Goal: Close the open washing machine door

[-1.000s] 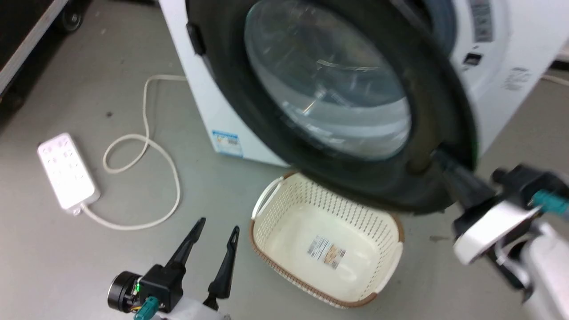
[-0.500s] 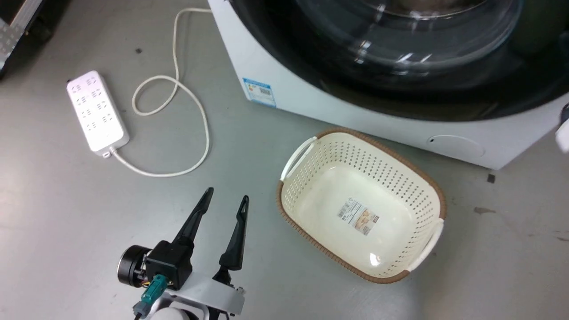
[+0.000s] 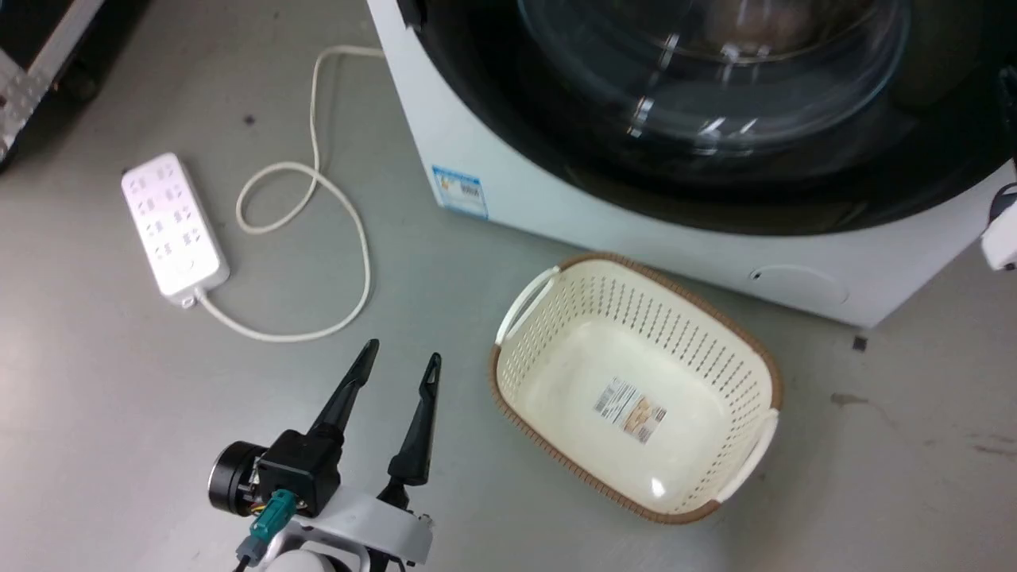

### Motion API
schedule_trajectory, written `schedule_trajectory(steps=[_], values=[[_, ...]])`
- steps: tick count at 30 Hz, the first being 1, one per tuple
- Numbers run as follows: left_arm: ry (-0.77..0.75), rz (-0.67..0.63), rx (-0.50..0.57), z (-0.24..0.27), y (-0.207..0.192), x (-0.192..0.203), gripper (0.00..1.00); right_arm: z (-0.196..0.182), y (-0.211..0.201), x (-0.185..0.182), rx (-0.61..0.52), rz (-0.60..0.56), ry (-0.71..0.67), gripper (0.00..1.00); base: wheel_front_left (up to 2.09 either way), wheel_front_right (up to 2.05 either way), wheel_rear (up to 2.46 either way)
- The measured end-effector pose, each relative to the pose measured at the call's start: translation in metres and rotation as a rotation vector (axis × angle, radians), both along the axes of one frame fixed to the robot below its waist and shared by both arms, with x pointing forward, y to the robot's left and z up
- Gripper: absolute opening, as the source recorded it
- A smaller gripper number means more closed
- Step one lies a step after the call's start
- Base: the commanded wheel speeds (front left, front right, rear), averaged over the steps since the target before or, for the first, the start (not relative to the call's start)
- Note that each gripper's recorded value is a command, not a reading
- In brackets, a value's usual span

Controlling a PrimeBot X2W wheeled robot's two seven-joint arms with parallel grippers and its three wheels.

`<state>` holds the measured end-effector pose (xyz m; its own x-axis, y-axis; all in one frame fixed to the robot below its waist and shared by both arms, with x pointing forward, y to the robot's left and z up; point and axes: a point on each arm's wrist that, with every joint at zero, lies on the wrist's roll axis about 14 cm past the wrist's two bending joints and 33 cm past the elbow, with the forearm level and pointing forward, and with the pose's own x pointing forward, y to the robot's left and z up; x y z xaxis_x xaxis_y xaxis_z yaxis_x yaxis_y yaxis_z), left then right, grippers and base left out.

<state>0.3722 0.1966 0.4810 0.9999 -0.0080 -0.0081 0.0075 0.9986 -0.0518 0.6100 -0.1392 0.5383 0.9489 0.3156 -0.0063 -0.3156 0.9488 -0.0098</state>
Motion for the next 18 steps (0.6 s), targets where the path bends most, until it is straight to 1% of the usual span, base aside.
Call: schedule_trajectory(steps=[1, 2, 3, 6, 10, 14, 18], values=[[-0.009, 0.001, 0.001, 0.003, 0.001, -0.001, 1.0, 0.005, 0.001, -0.004, -0.004, 0.005, -0.017, 0.31, 0.0, 0.0, 0.0], [-0.018, 0.0, 0.002, 0.006, 0.0, -0.001, 1.0, 0.006, 0.003, -0.009, -0.01, 0.013, -0.02, 0.89, 0.0, 0.0, 0.0], [-0.026, -0.001, -0.011, 0.008, 0.0, -0.006, 1.0, 0.002, 0.008, -0.032, -0.008, 0.035, -0.005, 1.0, 0.0, 0.0, 0.0], [-0.028, -0.01, -0.016, 0.009, 0.0, -0.013, 1.0, 0.009, 0.012, -0.058, 0.005, 0.055, -0.037, 1.0, 0.0, 0.0, 0.0], [-0.048, -0.03, -0.02, 0.015, -0.005, -0.018, 1.0, 0.02, 0.006, -0.092, 0.038, 0.043, -0.082, 1.0, 0.0, 0.0, 0.0], [-0.065, -0.062, -0.048, 0.019, -0.016, -0.02, 1.0, 0.02, -0.014, -0.133, 0.03, 0.0, -0.121, 1.0, 0.0, 0.0, 0.0], [-0.078, -0.088, -0.051, 0.024, -0.022, -0.021, 1.0, 0.019, -0.03, -0.174, 0.018, -0.065, -0.17, 1.0, 0.0, 0.0, 0.0]])
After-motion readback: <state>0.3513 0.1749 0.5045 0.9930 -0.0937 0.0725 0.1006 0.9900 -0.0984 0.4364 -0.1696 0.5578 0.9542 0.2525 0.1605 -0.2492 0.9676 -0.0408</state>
